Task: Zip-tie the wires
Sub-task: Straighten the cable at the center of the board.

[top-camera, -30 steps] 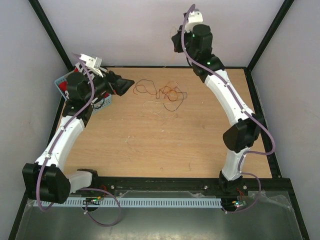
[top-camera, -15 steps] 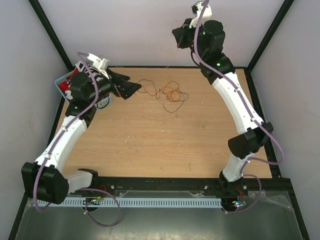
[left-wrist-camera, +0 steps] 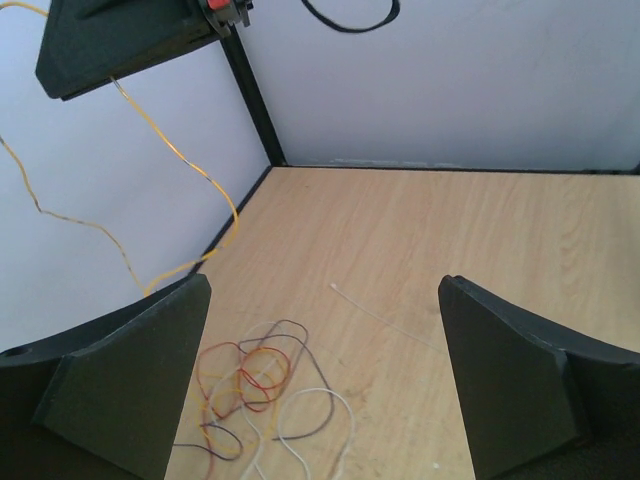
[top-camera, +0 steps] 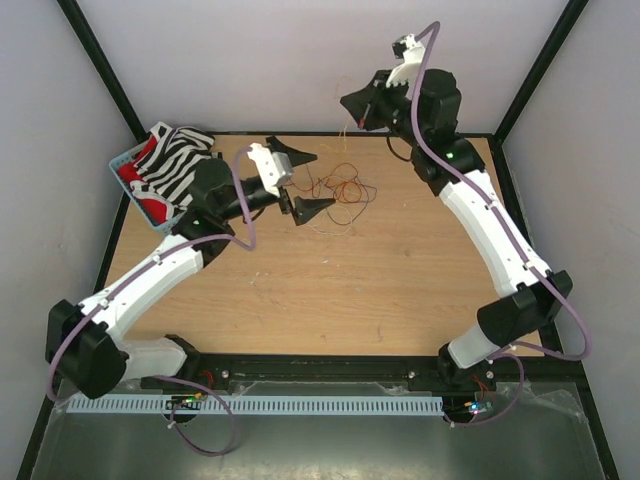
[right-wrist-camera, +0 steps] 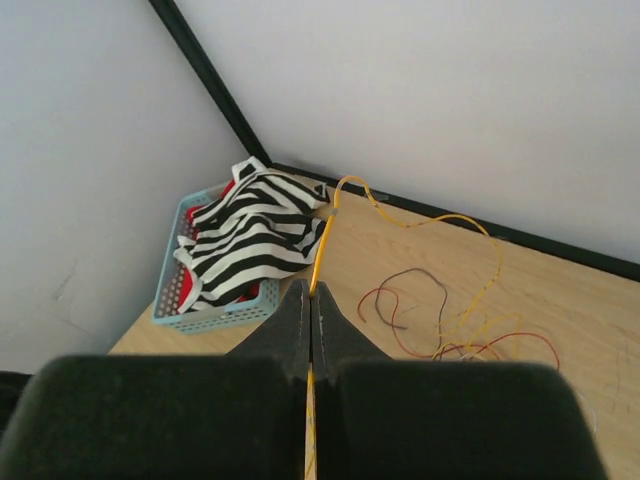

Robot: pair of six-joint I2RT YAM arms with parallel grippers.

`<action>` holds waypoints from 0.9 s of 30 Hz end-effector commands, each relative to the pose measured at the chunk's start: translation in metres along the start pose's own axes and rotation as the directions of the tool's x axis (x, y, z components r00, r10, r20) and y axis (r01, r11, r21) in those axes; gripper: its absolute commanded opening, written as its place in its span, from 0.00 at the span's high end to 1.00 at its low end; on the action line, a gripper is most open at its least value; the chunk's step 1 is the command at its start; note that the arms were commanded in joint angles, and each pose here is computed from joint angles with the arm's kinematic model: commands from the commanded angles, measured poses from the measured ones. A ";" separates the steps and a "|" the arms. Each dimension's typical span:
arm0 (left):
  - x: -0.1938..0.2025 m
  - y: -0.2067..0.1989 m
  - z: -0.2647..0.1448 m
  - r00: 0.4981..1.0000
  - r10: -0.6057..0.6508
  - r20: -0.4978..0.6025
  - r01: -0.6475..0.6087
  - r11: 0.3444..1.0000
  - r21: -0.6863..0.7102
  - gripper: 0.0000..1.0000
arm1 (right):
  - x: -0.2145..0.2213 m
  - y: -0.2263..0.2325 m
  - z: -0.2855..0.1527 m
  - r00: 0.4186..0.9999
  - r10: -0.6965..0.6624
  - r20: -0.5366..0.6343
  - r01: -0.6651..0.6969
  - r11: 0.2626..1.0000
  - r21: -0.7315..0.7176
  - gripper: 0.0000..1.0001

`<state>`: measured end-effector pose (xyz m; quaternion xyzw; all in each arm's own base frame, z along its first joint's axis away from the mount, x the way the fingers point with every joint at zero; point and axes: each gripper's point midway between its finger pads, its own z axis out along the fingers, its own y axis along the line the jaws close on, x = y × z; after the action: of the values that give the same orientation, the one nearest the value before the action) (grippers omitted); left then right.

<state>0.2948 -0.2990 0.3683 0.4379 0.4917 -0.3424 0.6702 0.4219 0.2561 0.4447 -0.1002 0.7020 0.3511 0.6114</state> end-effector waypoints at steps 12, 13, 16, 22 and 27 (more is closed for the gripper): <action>0.005 0.024 0.061 0.972 0.216 0.092 -0.205 0.972 -0.112 0.22 | -0.015 0.041 -0.049 0.995 0.082 0.060 -0.072 0.987 -0.143 1.00; 0.006 0.024 0.063 0.973 0.209 0.098 -0.198 0.974 -0.114 0.33 | -0.008 0.038 -0.048 0.995 0.084 0.047 -0.077 0.988 -0.135 1.00; 0.008 0.023 0.064 0.974 0.201 0.108 -0.189 0.976 -0.112 0.57 | -0.005 0.035 -0.048 0.996 0.078 0.048 -0.072 0.990 -0.120 1.00; 0.019 0.024 0.060 0.975 0.208 0.081 -0.196 0.972 -0.127 0.96 | -0.002 0.034 -0.047 0.996 0.078 0.041 -0.072 0.990 -0.122 1.00; 0.032 0.021 0.054 0.977 0.205 0.054 -0.196 0.972 -0.129 1.00 | -0.004 0.035 -0.046 0.996 0.080 0.047 -0.073 0.989 -0.130 1.00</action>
<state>0.3468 -0.3471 0.3421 0.4360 0.4582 -0.2661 0.7275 0.3737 0.2519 0.4427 -0.0971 0.6891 0.4070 0.5917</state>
